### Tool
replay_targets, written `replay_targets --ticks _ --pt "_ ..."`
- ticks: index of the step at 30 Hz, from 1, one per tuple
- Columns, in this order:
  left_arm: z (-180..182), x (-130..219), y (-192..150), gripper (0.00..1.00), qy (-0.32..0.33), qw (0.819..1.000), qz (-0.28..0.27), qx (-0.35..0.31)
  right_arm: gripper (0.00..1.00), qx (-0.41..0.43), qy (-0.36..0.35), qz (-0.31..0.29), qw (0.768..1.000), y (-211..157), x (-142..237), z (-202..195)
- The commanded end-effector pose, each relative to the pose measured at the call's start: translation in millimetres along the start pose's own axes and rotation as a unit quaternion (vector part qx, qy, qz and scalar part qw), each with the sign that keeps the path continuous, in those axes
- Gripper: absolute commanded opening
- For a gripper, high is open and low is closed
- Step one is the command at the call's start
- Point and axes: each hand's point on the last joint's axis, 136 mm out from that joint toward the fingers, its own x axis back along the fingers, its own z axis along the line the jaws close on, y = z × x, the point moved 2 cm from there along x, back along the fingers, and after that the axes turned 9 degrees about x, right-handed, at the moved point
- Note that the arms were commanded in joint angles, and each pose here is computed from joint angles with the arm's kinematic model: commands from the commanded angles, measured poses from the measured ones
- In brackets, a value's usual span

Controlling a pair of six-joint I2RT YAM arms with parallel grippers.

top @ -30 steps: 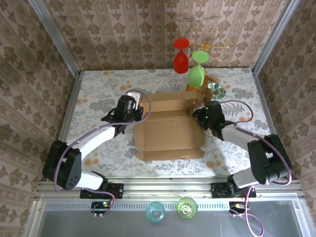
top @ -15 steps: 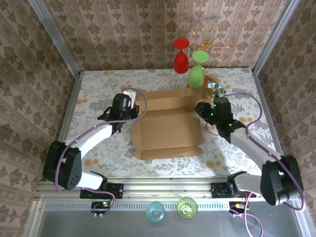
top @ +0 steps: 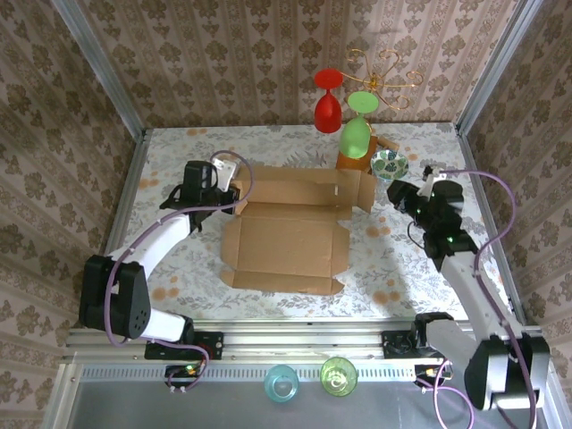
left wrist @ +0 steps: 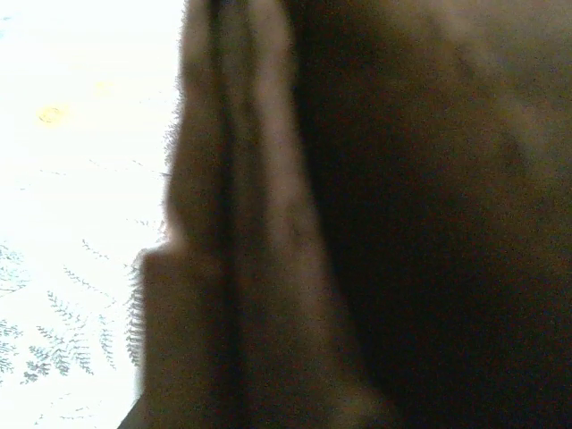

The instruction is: Fold the paper box

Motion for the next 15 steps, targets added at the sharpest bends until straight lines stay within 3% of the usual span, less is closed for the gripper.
replay_targets --ticks 1,6,15 --pt "-2.5 3.6 5.7 0.00 -0.042 0.999 -0.001 -0.017 0.32 0.094 0.048 0.014 0.994 -5.2 -20.9 7.6" --pt "1.4 -1.9 9.1 0.00 -0.055 0.998 0.003 -0.012 0.39 0.146 0.113 0.045 0.982 -19.3 -42.6 19.7" --pt "2.1 -9.1 9.5 0.00 -0.059 0.998 0.005 -0.002 0.39 0.208 0.155 0.058 0.964 -30.3 -58.3 47.5"
